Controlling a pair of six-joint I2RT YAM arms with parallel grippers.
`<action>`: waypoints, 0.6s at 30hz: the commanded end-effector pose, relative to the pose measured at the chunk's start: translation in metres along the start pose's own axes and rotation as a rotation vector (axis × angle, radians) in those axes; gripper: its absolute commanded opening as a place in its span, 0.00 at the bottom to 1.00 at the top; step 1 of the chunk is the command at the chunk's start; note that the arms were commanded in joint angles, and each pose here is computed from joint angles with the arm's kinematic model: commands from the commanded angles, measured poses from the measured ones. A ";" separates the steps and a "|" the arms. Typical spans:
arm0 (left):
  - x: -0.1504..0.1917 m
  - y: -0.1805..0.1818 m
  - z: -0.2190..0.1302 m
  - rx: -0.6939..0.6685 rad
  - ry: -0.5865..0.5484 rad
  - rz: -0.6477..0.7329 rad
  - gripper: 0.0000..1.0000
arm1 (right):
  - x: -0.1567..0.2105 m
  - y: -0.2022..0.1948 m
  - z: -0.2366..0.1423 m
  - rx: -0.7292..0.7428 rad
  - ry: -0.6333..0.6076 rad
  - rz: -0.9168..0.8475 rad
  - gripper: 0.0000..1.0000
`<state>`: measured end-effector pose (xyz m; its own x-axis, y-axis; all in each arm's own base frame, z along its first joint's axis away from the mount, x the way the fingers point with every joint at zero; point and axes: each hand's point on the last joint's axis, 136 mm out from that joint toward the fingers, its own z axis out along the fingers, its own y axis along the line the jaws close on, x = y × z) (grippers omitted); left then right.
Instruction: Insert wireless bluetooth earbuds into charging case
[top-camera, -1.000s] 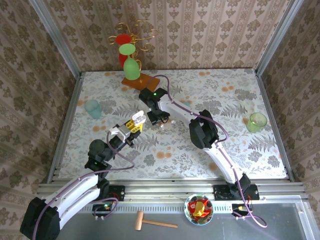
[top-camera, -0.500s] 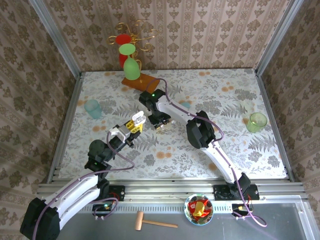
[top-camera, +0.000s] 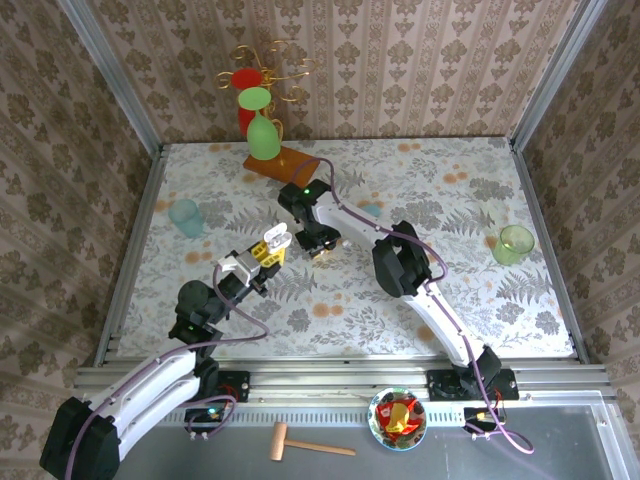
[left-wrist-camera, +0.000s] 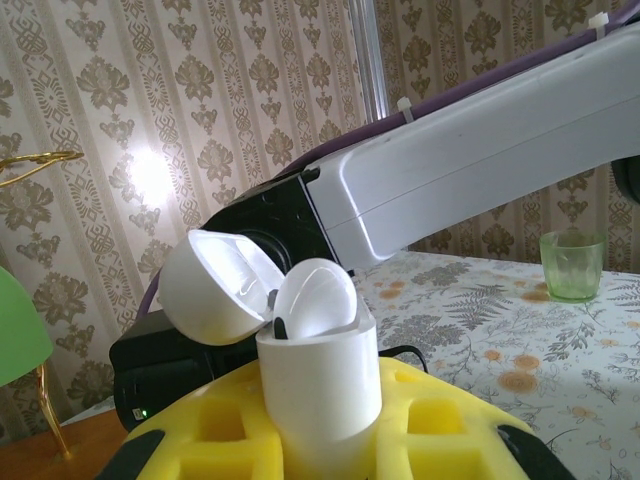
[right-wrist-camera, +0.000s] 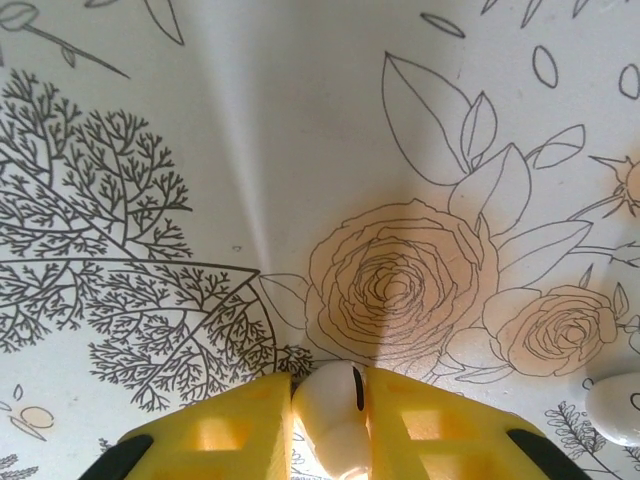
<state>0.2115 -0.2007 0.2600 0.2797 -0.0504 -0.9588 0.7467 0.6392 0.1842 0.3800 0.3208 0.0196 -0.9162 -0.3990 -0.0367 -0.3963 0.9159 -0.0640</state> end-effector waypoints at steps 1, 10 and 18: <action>-0.002 -0.001 -0.002 0.002 -0.016 0.010 0.05 | -0.004 -0.007 -0.016 -0.012 -0.062 0.036 0.23; 0.001 -0.001 0.005 0.012 -0.022 -0.006 0.05 | 0.004 -0.018 -0.081 -0.157 -0.293 0.136 0.22; 0.005 -0.003 0.023 0.029 -0.033 -0.040 0.04 | 0.019 -0.022 -0.165 -0.309 -0.567 0.172 0.22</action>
<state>0.2264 -0.2179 0.2326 0.2091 -0.0245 -0.9776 0.7736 0.6157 0.1500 0.3583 0.2868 0.1531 -0.8716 -0.2020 -0.4468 -0.3088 0.9339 0.1802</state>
